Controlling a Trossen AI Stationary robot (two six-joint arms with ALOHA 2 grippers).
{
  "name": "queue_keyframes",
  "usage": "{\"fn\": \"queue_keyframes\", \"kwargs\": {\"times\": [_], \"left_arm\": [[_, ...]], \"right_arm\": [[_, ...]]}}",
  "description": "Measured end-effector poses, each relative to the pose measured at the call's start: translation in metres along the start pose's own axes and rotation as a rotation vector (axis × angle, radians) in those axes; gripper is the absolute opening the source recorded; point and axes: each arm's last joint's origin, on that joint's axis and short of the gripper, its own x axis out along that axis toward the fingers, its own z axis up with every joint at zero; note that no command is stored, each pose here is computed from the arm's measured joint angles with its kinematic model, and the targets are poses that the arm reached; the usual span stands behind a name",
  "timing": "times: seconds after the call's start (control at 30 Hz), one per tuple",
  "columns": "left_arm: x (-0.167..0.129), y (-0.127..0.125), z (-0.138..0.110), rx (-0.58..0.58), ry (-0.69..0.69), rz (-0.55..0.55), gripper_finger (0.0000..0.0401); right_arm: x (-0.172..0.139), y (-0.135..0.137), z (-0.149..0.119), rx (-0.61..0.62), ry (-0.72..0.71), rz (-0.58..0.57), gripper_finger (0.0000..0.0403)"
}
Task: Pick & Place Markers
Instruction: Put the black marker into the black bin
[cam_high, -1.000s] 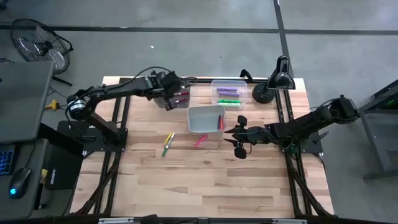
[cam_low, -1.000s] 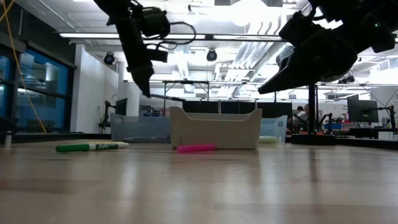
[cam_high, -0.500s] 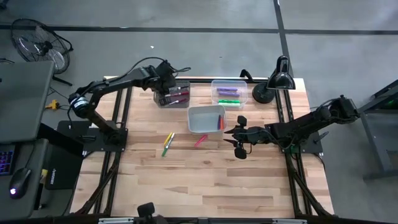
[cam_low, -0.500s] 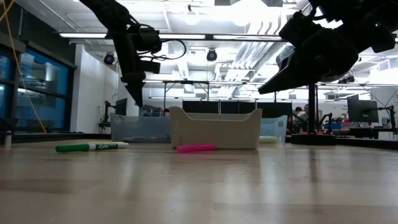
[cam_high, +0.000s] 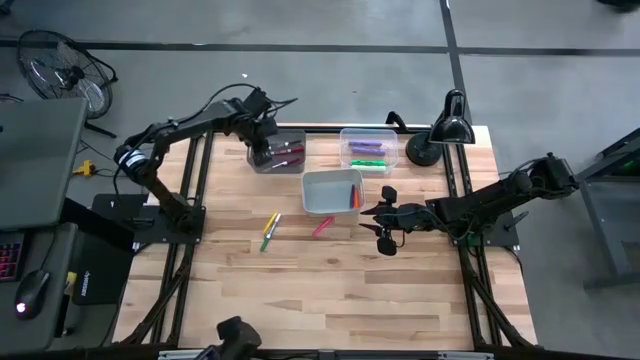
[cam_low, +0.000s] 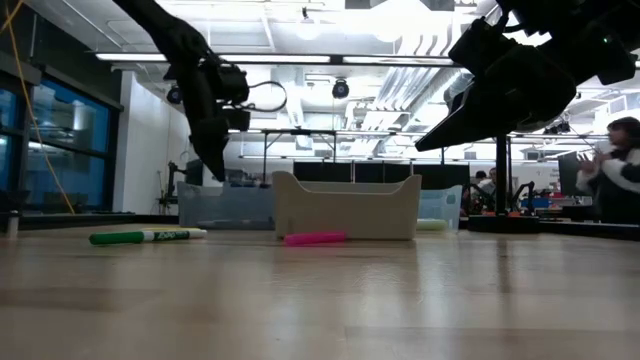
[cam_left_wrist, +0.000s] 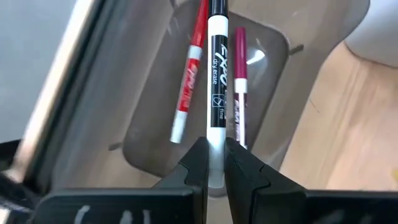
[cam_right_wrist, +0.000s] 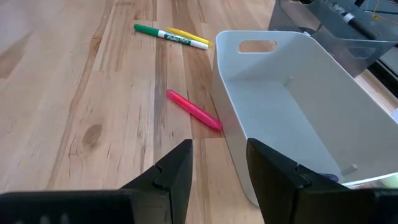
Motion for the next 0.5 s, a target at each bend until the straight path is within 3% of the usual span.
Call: {"fn": "queue_keyframes", "kwargs": {"times": [0.23, 0.5], "left_arm": [[0.019, 0.002, -0.001, -0.001, 0.06, -0.012, 0.0026], [0.021, 0.002, -0.001, -0.003, 0.07, -0.013, 0.0029]], "right_arm": [[0.0, 0.0, 0.0, 0.0, 0.0, 0.0, 0.0139], [0.0, 0.0, 0.0, 0.0, 0.0, 0.0, 0.0139]]}}
